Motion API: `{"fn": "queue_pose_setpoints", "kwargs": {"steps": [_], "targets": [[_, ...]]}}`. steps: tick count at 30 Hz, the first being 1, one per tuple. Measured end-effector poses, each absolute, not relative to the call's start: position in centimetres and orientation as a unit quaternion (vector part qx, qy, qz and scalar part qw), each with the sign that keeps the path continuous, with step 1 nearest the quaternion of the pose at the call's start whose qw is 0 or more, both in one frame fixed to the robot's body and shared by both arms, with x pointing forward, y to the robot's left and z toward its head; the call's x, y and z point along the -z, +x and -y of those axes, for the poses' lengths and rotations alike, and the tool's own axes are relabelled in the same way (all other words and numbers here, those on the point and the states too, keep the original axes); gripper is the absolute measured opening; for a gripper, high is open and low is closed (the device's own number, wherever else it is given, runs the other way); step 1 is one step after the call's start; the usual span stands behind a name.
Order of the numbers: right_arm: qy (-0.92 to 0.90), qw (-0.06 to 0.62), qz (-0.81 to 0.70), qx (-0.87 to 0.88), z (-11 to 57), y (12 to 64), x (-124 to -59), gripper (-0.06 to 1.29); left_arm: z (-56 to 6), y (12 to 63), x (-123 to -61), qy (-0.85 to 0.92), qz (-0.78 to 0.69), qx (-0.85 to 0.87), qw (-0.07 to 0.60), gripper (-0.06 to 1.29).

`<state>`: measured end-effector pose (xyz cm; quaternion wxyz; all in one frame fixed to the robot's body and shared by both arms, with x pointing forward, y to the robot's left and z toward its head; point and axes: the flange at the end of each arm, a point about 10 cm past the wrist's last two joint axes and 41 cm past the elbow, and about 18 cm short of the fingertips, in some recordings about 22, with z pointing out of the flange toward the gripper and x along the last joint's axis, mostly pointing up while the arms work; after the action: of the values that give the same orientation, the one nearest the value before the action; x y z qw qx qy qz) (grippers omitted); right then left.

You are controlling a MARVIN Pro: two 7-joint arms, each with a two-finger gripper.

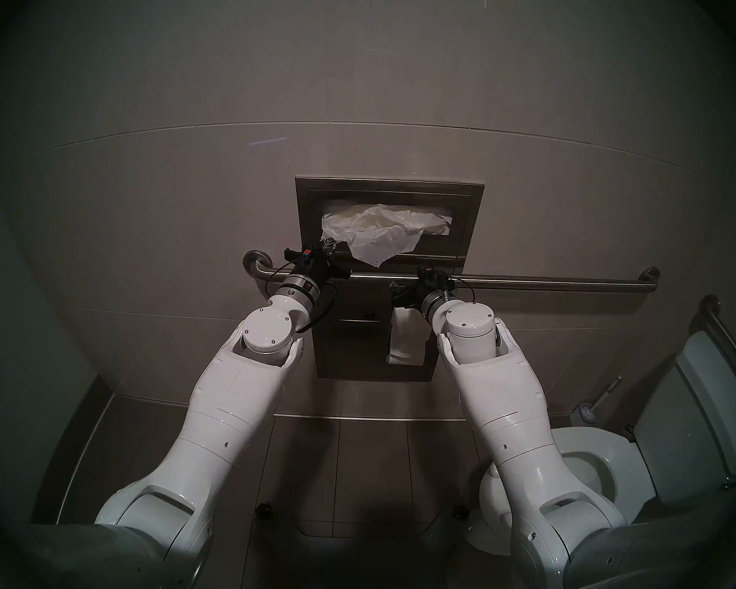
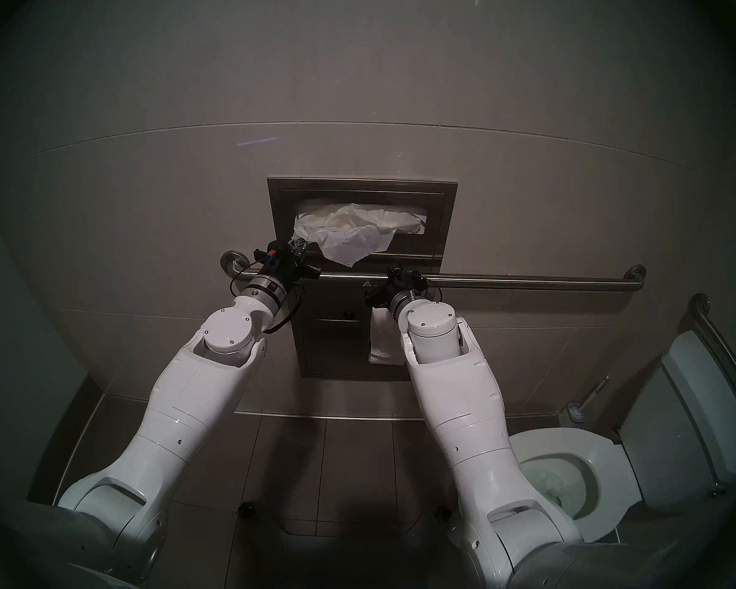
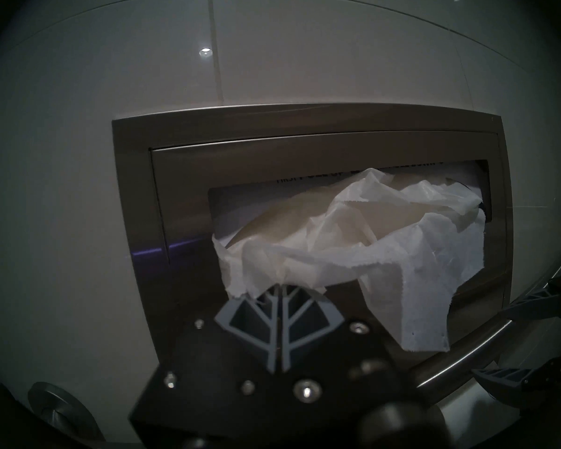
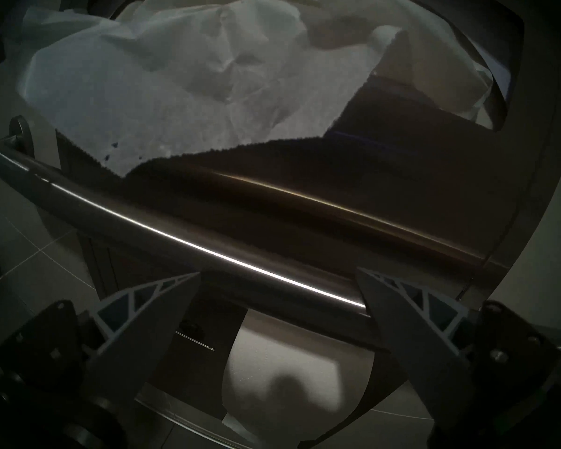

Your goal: Take out a toilet seat cover

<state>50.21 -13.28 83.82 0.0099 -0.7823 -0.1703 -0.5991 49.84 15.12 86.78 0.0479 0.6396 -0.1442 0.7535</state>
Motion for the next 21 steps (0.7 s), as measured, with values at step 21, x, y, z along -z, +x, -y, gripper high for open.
{"fn": "queue_pose_setpoints", "kwargs": {"steps": [21], "targets": [[-0.781, 0.024, 0.158, 0.604, 12.5, 50.6, -83.8, 1.22, -15.9, 47.9, -86.8, 0.658, 0.138, -0.739, 0.050, -0.02]]}}
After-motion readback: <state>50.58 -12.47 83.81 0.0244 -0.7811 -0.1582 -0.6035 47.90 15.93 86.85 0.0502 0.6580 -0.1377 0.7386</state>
